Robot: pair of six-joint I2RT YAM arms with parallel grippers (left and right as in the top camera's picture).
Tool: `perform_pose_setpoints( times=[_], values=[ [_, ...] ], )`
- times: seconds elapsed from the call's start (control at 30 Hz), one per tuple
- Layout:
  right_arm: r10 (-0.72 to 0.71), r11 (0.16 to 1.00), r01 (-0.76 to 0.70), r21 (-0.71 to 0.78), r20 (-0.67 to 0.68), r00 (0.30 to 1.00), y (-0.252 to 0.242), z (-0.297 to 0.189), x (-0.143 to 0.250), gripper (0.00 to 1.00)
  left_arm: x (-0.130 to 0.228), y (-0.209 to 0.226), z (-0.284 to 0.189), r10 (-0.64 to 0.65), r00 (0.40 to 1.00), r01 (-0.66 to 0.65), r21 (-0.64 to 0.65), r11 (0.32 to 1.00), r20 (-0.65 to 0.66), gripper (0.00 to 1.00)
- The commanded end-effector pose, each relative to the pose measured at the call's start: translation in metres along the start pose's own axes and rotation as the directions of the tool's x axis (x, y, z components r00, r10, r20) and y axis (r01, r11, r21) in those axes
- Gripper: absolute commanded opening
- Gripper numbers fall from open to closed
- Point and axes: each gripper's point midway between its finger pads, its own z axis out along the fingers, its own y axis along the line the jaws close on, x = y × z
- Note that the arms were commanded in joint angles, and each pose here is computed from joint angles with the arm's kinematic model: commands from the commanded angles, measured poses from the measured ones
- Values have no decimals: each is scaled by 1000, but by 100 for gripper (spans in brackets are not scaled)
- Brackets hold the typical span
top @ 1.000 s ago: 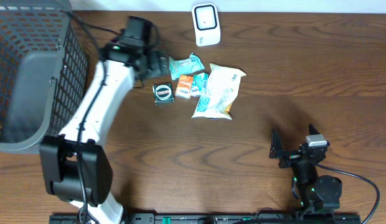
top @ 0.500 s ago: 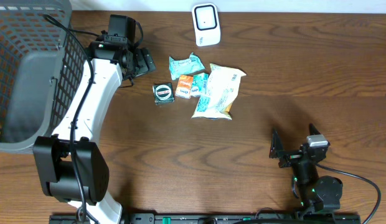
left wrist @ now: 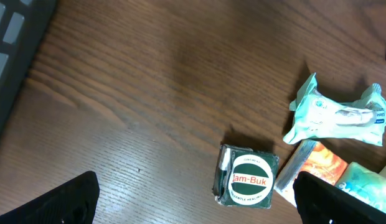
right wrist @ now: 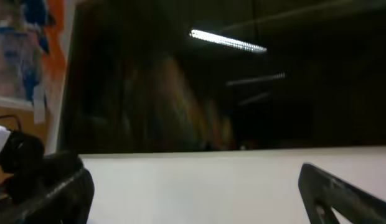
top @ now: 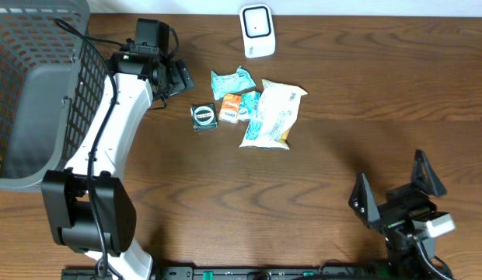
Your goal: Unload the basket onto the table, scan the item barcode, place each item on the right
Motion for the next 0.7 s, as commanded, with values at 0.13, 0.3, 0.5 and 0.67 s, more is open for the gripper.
perform_pose_setpoints(
  times=[0.13, 0.3, 0.5, 0.67],
  values=[
    [-196, 979, 182, -88, -201, 960, 0, 71, -12, 99, -2, 1, 0, -2, 1000, 2, -8, 1000, 4, 98],
    [-114, 986, 32, -165, -513, 851, -6, 128, 34, 99, -2, 1, 0, -2, 1000, 2, -8, 1000, 4, 98],
    [65, 979, -199, -36, -876, 478, -25, 150, 131, 99, -2, 1, 0, -2, 1000, 2, -8, 1000, 4, 98],
    [178, 912, -400, 94, -968, 178, -14, 131, 201, 99, -2, 1, 0, -2, 1000, 2, -8, 1000, 4, 98]
  ],
)
